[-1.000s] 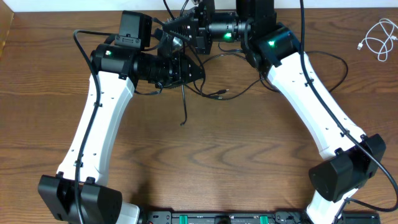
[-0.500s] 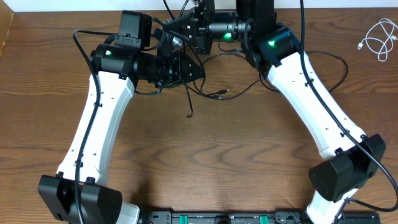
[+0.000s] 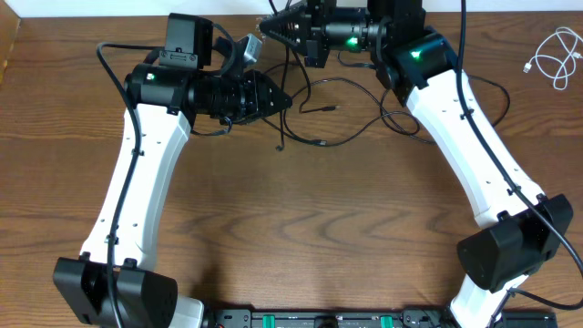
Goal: Untangle cables
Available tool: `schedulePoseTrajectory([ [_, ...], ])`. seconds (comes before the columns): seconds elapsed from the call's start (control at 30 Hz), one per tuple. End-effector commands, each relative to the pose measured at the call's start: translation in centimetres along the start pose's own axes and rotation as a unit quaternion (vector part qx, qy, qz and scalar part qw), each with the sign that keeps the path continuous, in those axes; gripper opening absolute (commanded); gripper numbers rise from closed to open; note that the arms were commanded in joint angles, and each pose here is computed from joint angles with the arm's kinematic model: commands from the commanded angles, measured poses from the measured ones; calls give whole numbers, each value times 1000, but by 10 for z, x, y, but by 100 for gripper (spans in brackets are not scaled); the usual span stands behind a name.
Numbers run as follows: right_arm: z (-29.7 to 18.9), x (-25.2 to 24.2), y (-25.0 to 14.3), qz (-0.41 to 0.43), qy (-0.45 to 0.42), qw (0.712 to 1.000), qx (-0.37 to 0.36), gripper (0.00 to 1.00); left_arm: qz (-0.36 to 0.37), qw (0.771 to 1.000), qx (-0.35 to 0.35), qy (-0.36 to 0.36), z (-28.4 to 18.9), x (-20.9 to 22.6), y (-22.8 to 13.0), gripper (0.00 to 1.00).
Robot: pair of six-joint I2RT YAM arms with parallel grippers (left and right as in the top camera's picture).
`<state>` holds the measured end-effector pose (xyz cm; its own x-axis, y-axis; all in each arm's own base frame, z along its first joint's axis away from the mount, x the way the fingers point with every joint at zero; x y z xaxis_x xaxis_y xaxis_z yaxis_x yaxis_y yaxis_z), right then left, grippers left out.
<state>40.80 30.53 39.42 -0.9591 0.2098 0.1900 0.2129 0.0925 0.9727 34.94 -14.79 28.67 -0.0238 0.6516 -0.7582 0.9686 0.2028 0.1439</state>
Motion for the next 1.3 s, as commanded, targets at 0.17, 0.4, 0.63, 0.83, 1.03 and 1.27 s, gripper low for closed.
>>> schedulePoseTrajectory([
  [0.17, -23, -19, 7, 32, -39, 999, -10, 1, -7, 997, -39, 63, -3, 19, 12, 33],
  [0.4, -114, -63, 16, 85, -188, 978, -15, 1, -18, 985, -86, 148, -14, 47, 25, 33],
  [0.63, -230, -75, 29, 111, -305, 945, -39, 1, -18, 978, -103, 179, -18, 55, 29, 33],
  [0.83, -319, -62, 48, 91, -391, 913, -78, 1, -18, 978, -103, 179, -18, 55, 29, 33],
  [1.03, -420, -64, 22, 141, -509, 845, -87, 1, -21, 978, -98, 181, -18, 56, 27, 33],
  [1.27, -500, -73, -33, 201, -660, 723, -28, 1, -22, 978, -97, 182, -18, 56, 27, 33],
])
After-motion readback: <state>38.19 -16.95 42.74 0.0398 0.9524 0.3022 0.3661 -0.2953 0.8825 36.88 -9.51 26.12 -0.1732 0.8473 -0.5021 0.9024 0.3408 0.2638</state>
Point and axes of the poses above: each gripper's point midway between its finger pads, its own z axis out along the fingers, its own x axis along the line the jaws close on, y = z × x, the point moved 4 cm from there along -z, back along the fingers, and after that the axes turned 10 degrees about -z, right-handed, at the moved point
